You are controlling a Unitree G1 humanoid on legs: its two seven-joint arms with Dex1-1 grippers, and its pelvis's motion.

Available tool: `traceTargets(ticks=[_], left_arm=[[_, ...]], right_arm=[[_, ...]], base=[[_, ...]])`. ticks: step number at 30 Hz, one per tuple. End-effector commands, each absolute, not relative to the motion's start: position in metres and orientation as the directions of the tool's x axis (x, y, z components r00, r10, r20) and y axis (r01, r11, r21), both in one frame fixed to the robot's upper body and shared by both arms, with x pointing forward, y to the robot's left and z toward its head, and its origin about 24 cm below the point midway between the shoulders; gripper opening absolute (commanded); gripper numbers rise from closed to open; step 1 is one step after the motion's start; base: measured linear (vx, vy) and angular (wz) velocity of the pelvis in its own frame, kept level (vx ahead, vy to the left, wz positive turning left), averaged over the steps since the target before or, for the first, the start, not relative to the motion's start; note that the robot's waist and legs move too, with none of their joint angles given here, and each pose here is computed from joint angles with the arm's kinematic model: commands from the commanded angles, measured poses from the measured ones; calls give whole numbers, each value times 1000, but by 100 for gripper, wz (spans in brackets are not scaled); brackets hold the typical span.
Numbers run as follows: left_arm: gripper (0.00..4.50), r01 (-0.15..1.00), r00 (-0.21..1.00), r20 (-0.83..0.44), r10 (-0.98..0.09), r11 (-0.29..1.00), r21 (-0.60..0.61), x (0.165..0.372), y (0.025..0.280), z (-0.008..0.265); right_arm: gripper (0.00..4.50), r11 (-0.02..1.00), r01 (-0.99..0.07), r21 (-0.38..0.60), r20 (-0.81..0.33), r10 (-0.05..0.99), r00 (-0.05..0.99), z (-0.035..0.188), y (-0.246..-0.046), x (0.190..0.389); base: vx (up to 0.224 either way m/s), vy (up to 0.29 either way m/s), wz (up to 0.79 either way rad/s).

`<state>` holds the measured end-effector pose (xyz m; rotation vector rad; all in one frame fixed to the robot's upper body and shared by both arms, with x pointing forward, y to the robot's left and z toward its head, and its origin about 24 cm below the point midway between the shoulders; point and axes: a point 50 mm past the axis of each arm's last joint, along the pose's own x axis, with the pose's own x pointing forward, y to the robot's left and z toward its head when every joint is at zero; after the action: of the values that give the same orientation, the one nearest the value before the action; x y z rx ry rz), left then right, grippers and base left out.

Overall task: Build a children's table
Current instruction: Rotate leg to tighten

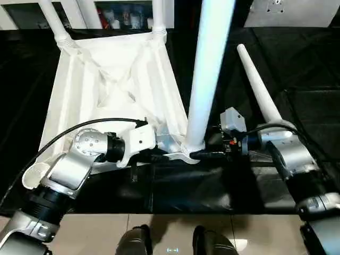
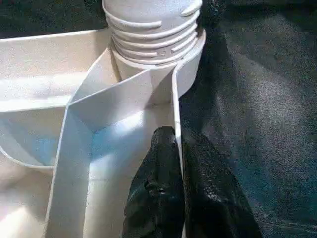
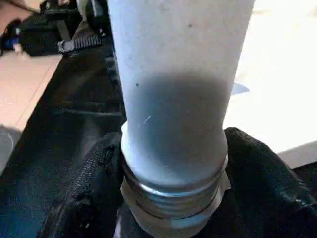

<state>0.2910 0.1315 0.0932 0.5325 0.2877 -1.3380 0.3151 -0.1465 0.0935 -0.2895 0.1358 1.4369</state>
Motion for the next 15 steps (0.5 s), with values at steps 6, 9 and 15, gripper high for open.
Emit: traceTargets(ticks=[6, 9, 15], left_arm=[[0, 909, 416, -410, -812, 389, 151, 308, 106, 96], [0, 860, 504, -390, -771, 492, 139, 315, 94, 98], [0, 738, 656, -326, -681, 670, 86, 327, 62, 104]], right_arm=[[272, 419, -908, -4, -229, 884, 408, 56, -110, 312], [271, 540, -840, 44, -214, 827, 520, 52, -93, 318], [270, 738, -661, 134, -186, 674, 715, 53, -67, 328]], base=[[0, 0, 0], [-61, 8, -9], [-17, 6, -3]])
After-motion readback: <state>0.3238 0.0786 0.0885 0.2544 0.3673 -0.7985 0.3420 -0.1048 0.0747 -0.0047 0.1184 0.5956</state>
